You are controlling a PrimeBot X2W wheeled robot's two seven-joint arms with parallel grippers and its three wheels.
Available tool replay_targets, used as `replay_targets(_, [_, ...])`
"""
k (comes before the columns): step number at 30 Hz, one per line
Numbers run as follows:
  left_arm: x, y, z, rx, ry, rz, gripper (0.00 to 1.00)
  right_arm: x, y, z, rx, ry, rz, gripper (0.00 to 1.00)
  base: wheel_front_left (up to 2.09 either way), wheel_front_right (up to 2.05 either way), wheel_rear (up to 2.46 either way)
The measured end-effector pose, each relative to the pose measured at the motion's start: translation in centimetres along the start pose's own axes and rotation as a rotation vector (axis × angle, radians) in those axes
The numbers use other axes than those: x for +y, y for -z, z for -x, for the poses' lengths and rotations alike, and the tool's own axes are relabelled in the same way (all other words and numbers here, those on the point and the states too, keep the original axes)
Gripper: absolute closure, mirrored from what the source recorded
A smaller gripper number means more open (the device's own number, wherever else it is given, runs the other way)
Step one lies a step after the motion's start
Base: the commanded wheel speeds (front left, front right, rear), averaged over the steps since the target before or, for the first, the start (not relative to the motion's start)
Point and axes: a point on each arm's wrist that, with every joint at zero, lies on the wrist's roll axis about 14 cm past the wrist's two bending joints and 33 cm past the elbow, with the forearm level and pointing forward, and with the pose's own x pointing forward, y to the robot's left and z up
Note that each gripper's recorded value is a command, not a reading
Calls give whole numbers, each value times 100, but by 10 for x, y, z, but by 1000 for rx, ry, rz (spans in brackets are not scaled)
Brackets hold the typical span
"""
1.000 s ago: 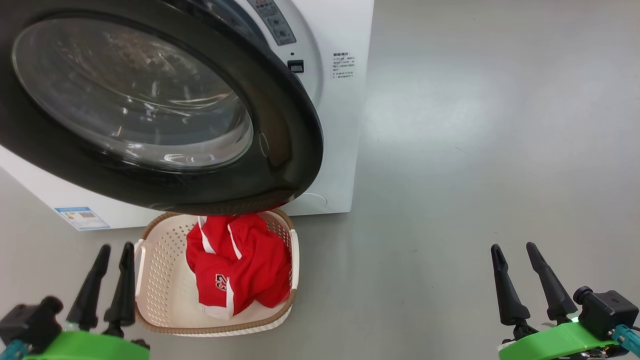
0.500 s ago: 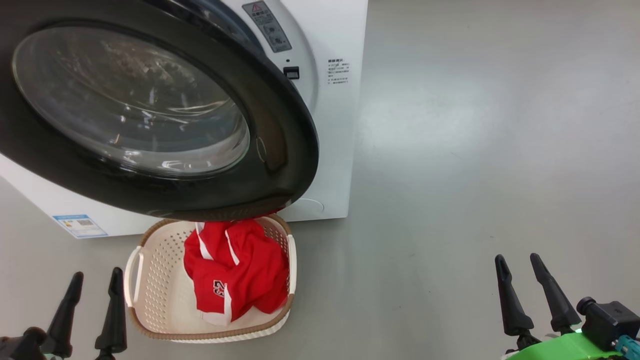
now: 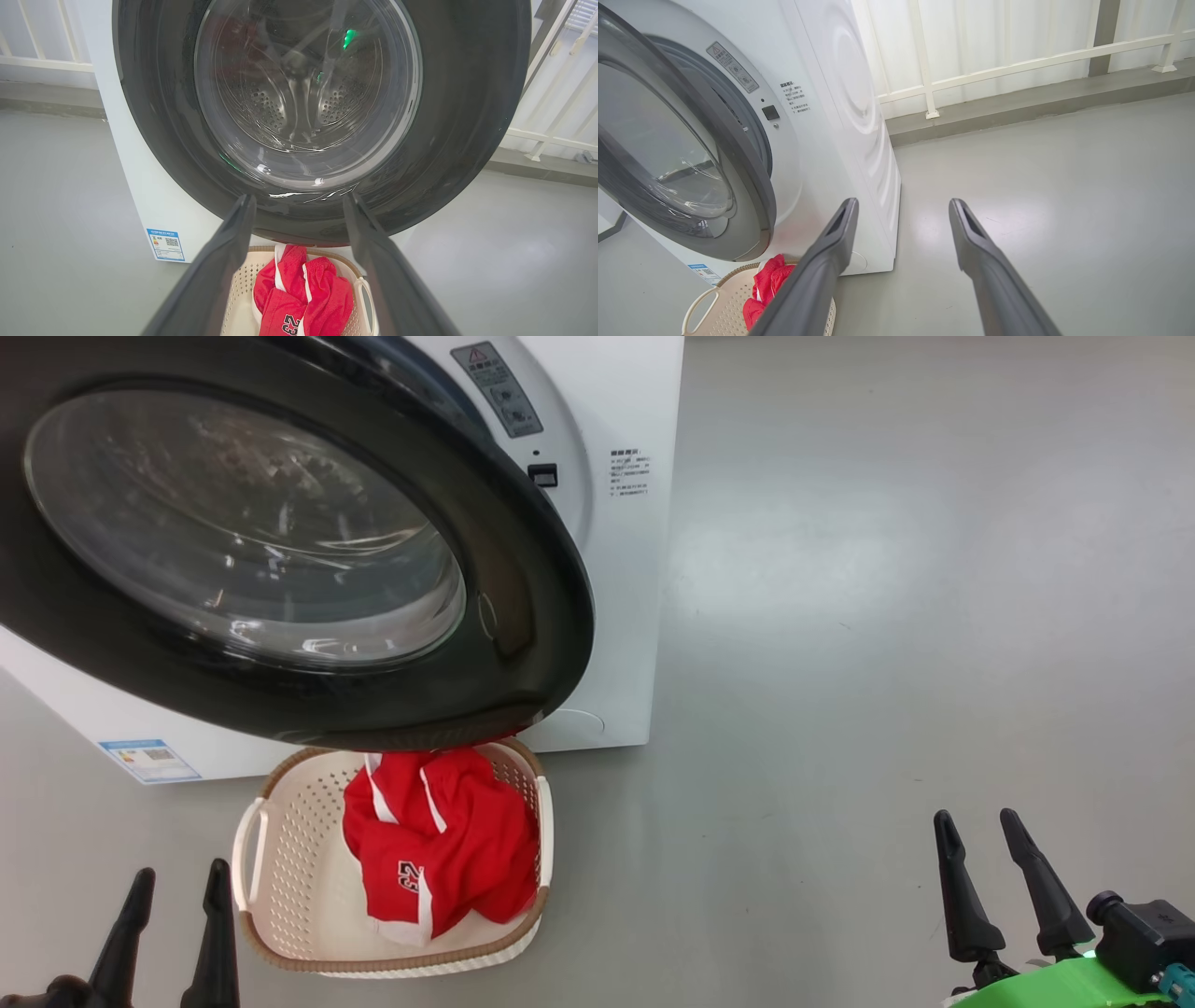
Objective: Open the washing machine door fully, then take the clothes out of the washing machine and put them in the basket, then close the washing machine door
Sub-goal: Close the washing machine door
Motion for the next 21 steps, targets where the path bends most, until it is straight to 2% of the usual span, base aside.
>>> replay_targets(15, [1, -1, 2, -5, -6, -11, 0, 4, 2, -2, 8, -15, 14, 0, 0, 0, 0])
replay_targets(20, [0, -1, 7, -6, -10, -9, 0, 17, 7, -6, 22, -55, 10, 0, 0, 0, 0])
replay_targets(21, [-1, -1, 8, -6, -12, -4, 0, 22, 9, -7, 27, -71, 8, 19, 0, 0, 0])
